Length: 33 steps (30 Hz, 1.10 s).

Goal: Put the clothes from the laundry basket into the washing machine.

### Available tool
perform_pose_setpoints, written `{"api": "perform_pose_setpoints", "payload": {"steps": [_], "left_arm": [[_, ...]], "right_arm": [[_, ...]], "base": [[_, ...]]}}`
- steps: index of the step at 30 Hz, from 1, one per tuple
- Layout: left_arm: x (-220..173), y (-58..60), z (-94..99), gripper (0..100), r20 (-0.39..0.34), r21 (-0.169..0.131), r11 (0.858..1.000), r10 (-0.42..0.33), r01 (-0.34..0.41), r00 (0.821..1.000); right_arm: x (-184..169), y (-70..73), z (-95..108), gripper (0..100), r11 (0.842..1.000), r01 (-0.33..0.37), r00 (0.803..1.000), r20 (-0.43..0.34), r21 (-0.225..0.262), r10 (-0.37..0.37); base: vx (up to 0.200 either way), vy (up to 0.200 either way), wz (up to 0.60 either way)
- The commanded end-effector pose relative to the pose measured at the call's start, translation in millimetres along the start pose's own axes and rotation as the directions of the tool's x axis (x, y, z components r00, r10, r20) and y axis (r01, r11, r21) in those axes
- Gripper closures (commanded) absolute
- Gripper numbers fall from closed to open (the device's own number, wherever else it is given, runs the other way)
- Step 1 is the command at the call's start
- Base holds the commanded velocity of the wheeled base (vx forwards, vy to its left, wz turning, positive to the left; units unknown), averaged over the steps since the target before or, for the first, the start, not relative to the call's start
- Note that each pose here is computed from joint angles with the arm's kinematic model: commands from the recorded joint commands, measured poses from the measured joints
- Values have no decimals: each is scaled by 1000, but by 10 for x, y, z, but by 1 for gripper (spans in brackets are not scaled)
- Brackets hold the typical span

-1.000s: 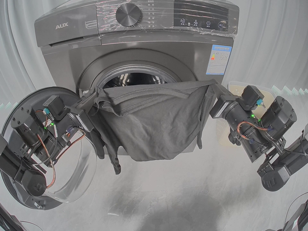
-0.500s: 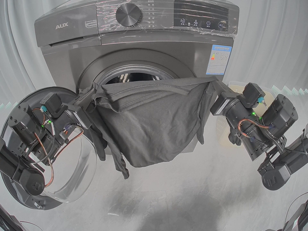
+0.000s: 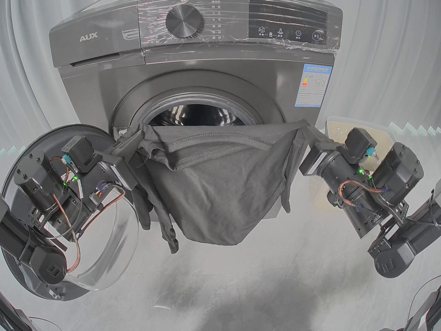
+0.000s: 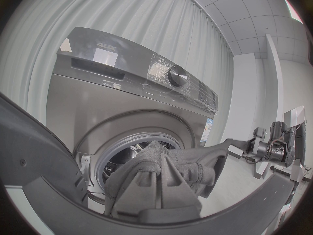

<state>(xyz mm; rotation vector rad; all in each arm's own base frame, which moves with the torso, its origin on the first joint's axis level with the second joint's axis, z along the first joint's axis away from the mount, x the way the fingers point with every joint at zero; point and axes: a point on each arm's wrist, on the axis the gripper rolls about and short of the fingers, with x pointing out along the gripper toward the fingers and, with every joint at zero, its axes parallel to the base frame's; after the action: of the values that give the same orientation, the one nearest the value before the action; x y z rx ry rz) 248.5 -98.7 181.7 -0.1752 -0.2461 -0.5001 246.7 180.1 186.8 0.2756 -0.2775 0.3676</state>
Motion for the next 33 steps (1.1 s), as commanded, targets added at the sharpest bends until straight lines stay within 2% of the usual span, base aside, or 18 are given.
{"api": "perform_pose_setpoints", "payload": {"steps": [1, 4, 10, 11, 16, 19, 22, 24, 26, 32, 33], "left_arm": [[33, -96, -59, 100, -17, -10, 999, -31, 31, 999], [85, -125, -34, 100, 2, -11, 999, -43, 43, 999], [124, -153, -56, 100, 1, -15, 999, -53, 53, 999], [136, -162, -59, 100, 2, -15, 998, -57, 57, 998], [159, -160, -92, 100, -5, -17, 998, -56, 56, 998], [167, -190, -95, 100, -4, -19, 998, -65, 65, 998], [180, -220, -92, 100, 0, -22, 997, -73, 73, 997], [178, -220, -95, 100, -2, -22, 997, -73, 73, 997], [178, -220, -95, 100, -2, -22, 997, -73, 73, 997], [204, -222, -66, 100, 13, -21, 997, -75, 75, 997], [204, -222, -66, 100, 13, -21, 997, -75, 75, 997]], "right_arm": [[-144, -19, -238, 100, 1000, -16, 994, -110, -15, 14], [-237, 39, -362, 100, 999, -50, 984, -170, -19, 46], [-308, 51, -562, 100, 998, -60, 968, -246, -31, 50], [-324, 38, -632, 0, 998, -58, 961, -271, -38, 45], [-385, 58, -748, 0, 997, -71, 946, -320, -42, 54], [-584, 51, -896, 0, 993, -98, 909, -413, -66, 62], [-764, 48, -1043, 0, 988, -135, 861, -502, -76, 79], [-815, 29, -1066, 0, 987, -143, 848, -524, -79, 81], [-834, 26, -1070, 0, 986, -151, 842, -532, -76, 87], [-1145, 27, -1132, 0, 970, -234, 758, -637, -64, 141], [-1157, 25, -1133, 0, 970, -236, 755, -641, -65, 141]], "base": [[0, 0, 0], [0, 0, 0], [0, 0, 0], [0, 0, 0], [0, 0, 0], [0, 0, 0], [0, 0, 0], [0, 0, 0], [0, 0, 0], [0, 0, 0], [0, 0, 0]]}}
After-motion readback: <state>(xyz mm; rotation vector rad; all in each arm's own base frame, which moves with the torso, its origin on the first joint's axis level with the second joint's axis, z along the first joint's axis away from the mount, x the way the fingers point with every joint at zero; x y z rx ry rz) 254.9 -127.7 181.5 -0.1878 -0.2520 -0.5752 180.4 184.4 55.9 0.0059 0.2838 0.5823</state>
